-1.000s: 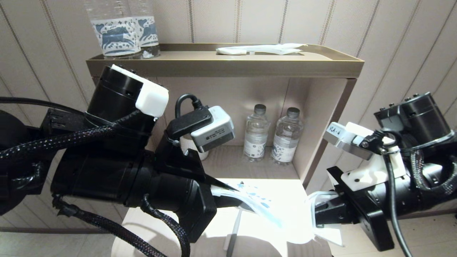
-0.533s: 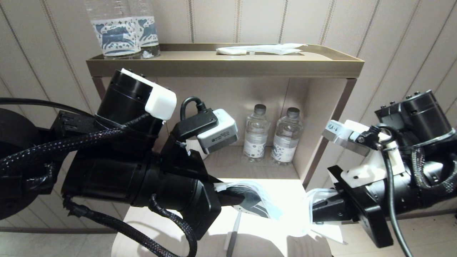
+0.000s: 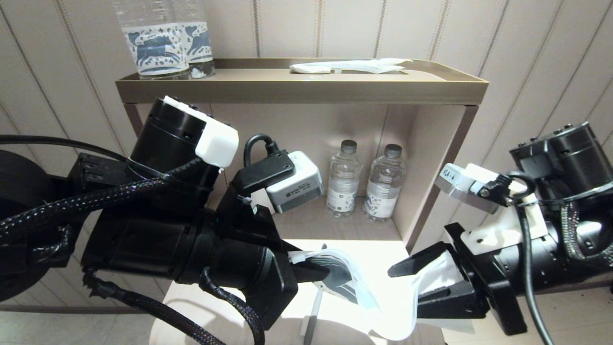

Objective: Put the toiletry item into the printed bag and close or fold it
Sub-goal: Hand it to the other hand

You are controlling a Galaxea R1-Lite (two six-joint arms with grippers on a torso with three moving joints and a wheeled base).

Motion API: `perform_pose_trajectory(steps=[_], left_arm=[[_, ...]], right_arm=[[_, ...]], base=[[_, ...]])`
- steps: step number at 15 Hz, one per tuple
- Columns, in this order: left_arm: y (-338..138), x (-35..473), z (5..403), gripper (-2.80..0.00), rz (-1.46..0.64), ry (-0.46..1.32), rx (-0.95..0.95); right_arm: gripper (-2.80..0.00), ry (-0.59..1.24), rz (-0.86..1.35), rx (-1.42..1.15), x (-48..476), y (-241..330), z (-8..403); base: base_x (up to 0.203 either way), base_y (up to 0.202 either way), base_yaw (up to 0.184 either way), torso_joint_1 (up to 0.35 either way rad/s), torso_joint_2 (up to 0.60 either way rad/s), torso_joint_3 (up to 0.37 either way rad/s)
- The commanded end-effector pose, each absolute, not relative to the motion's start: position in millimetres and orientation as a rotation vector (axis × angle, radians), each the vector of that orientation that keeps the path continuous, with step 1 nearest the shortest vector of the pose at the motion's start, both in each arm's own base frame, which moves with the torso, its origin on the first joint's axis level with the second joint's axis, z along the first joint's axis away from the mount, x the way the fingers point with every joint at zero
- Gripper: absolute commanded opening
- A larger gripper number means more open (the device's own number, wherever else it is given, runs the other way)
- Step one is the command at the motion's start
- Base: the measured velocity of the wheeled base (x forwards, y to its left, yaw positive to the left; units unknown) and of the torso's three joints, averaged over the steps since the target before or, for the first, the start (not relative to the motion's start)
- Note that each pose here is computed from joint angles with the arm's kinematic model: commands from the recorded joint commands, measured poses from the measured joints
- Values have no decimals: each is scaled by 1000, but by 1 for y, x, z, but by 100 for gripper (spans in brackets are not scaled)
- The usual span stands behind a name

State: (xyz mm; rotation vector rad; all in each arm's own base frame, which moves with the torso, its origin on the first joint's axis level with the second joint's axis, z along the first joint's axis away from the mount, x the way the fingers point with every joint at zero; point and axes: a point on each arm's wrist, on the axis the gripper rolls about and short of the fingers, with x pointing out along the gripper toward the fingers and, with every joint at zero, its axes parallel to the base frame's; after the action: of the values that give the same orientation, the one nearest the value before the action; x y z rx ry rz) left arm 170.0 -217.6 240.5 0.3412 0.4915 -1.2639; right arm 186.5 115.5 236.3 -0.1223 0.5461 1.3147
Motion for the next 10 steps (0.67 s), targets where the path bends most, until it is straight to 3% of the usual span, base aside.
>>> perform_pose_trajectory(steps=[1, 10], left_arm=[[-214, 169, 244, -280, -1257, 476, 338], [-197, 185, 233, -280, -1177, 518, 327]], right_arm=[[0, 516, 1302, -124, 179, 108, 242], [0, 430, 1228, -125, 145, 77, 250]], base=[[0, 0, 0, 0, 0, 0], [0, 0, 0, 0, 0, 0]])
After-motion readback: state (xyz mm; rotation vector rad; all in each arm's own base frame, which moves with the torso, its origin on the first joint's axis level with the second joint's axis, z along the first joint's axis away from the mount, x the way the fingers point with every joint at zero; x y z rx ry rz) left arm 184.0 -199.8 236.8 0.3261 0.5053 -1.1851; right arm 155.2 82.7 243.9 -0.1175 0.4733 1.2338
